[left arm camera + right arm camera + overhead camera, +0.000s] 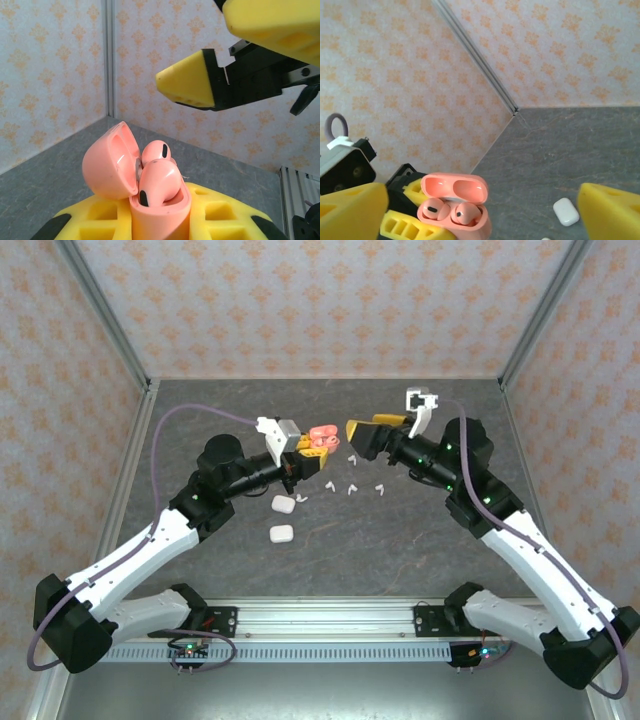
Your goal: Insert the wireless bluetooth earbuds into the charging case
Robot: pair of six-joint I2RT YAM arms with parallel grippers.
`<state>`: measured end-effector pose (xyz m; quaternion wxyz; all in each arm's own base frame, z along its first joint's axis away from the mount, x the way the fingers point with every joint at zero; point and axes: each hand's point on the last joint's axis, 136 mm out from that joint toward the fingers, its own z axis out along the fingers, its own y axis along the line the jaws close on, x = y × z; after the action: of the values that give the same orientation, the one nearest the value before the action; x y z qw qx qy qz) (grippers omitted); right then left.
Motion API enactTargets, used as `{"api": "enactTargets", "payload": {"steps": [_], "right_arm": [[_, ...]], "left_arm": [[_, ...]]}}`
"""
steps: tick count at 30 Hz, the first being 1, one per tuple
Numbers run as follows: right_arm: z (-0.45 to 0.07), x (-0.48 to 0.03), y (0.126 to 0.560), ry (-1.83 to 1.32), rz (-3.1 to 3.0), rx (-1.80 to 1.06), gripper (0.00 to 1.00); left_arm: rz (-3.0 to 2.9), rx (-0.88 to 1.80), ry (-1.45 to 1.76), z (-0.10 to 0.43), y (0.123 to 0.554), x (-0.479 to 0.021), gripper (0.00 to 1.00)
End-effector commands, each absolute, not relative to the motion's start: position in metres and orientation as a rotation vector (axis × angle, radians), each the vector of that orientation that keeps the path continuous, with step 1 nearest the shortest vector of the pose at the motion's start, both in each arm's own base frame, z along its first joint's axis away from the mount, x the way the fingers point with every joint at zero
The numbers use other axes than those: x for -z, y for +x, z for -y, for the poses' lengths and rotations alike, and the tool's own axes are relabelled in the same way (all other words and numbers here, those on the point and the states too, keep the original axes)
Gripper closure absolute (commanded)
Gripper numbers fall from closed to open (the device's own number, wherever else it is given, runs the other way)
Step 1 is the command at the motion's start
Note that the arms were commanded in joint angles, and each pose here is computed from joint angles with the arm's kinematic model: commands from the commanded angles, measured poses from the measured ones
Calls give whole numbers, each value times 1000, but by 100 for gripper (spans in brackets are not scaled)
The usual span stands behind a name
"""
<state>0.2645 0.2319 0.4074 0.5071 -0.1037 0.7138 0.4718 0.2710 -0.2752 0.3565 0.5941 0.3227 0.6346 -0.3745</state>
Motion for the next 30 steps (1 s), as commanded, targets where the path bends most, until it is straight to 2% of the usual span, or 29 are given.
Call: {"api": "enactTargets", "payload": {"steps": [1,7,15,30], "right_arm": [[-249,-413,251,-350,-1698,-1325,1],[-276,-411,244,-479,-1698,-1520,1],[-286,-420,241,-530,-1662,-1595,0],[-288,-435,226,-613,-1610,-1604,21]], "left_arm": [[-1365,907,752,275,258,-387,100],[-1361,927,759,276,256,-388,100],[-1368,927,759,276,257,-386,100],[-1396,908,764,277,259,-379,100]]}}
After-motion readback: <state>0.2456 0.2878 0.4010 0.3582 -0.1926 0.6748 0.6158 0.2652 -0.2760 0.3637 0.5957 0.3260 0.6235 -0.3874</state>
